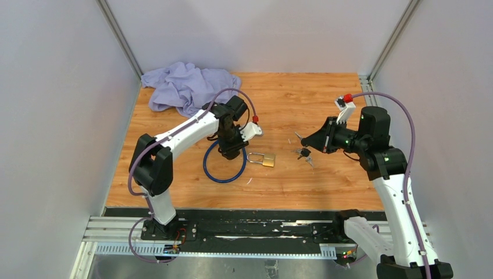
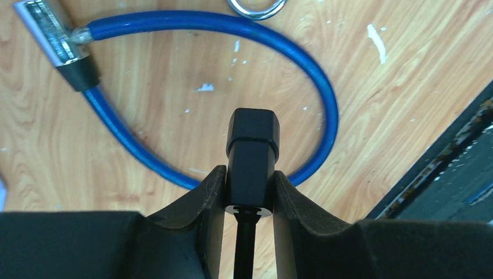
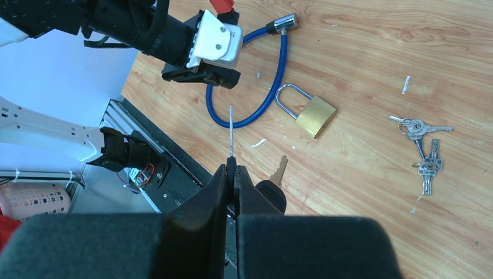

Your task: Unlock with the key

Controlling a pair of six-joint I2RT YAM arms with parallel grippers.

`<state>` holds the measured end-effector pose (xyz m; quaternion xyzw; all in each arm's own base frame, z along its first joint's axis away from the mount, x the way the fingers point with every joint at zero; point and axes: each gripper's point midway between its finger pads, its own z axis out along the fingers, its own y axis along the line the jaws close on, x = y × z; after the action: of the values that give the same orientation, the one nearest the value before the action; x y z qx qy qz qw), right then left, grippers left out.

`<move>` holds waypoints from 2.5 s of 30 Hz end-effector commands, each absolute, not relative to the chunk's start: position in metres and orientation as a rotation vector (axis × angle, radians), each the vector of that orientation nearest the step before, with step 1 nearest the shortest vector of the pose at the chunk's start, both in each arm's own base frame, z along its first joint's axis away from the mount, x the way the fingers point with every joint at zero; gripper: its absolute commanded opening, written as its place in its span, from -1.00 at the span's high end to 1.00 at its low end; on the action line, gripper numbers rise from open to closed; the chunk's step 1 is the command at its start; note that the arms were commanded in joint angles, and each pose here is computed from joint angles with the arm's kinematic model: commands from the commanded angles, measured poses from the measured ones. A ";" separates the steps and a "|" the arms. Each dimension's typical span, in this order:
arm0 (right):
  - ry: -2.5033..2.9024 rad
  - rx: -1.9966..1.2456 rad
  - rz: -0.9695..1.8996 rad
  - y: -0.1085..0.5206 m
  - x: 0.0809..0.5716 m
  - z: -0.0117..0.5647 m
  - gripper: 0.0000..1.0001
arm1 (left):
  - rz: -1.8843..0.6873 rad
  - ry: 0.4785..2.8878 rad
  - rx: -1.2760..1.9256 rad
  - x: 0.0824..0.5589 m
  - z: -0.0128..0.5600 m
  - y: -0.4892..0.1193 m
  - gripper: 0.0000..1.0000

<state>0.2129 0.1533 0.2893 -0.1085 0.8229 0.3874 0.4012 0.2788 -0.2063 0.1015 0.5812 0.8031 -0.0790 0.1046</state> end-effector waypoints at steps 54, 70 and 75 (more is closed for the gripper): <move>1.733 -0.999 1.258 0.242 0.134 0.352 0.99 | -1.733 1.217 1.445 0.094 0.425 -0.243 0.99; 1.744 -1.096 1.202 0.248 0.117 0.367 0.99 | -1.719 1.331 1.333 0.133 0.404 -0.239 0.99; 1.745 -1.116 1.186 0.251 0.115 0.381 0.99 | -1.728 1.399 1.270 0.148 0.392 -0.235 0.99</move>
<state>0.1186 0.2507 0.3693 -0.4210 0.6827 0.4749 0.3622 0.1437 -0.2374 0.3951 0.4782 0.5203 -0.6488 0.2823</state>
